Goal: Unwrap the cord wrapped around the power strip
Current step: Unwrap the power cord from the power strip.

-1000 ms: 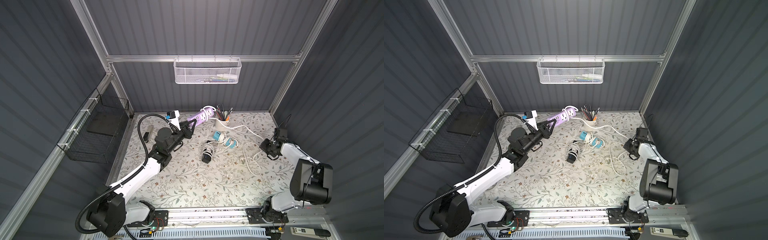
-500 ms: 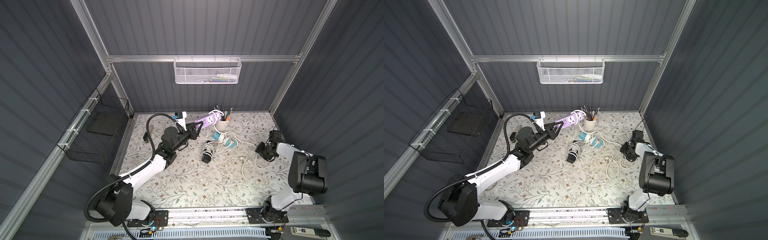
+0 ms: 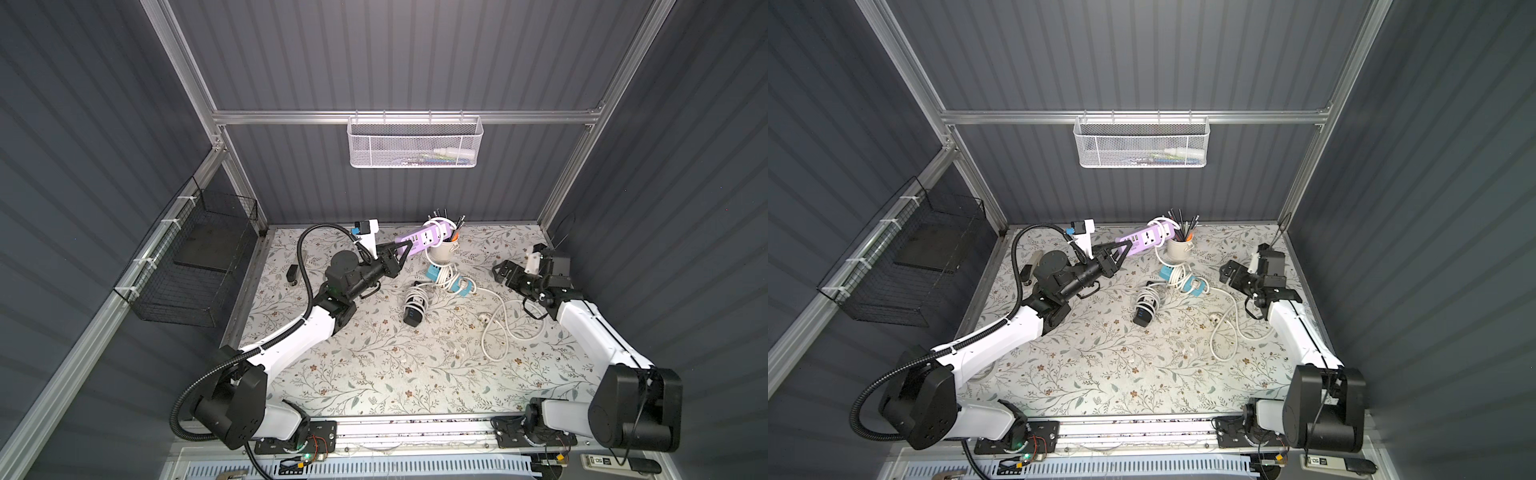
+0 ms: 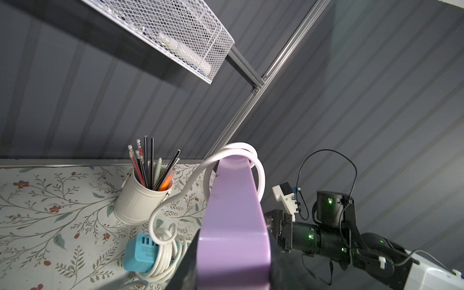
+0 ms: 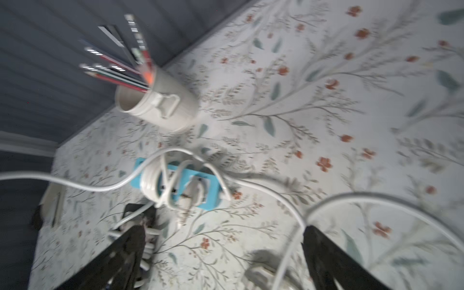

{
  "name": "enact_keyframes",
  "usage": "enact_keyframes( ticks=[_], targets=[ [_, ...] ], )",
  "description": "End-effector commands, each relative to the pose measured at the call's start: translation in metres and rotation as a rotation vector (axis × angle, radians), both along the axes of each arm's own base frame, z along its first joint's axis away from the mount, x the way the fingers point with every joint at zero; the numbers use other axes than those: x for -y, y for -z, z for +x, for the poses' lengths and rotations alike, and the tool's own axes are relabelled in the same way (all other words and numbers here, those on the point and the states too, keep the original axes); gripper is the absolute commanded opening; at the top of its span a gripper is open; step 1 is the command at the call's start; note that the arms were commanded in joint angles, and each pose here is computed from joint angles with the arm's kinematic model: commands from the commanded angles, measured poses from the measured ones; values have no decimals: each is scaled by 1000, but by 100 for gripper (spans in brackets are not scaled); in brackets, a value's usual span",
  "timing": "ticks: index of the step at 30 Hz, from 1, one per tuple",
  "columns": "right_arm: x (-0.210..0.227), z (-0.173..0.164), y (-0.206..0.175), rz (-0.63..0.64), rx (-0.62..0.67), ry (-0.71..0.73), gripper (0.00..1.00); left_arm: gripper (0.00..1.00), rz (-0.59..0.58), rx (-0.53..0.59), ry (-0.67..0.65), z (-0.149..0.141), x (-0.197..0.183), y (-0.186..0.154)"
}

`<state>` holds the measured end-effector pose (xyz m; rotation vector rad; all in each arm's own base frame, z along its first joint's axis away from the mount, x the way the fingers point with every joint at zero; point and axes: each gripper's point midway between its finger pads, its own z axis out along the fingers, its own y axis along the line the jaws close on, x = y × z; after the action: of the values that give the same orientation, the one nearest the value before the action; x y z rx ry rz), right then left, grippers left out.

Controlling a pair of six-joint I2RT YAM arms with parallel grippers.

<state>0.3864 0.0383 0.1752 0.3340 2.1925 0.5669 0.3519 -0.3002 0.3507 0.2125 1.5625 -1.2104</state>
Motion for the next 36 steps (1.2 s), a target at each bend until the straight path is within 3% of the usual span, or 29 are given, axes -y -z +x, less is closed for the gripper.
enact_keyframes(
  ticks=[1,5,10,28,36],
  targets=[
    [-54,4,-35,76,244,-215,99,0,-70,79,10,-7,-1,-49],
    [-101,-3,-73,10,549,-329,99,0,-79,47,0,-8,-3,-59],
    [-130,5,-100,-98,814,-340,99,0,-85,10,6,-13,-4,-64],
    [-187,47,-106,-31,963,-404,98,0,-184,7,61,-39,-10,-102],
    [-193,62,-99,24,955,-395,75,0,-222,3,72,-48,-17,-108]
  ],
)
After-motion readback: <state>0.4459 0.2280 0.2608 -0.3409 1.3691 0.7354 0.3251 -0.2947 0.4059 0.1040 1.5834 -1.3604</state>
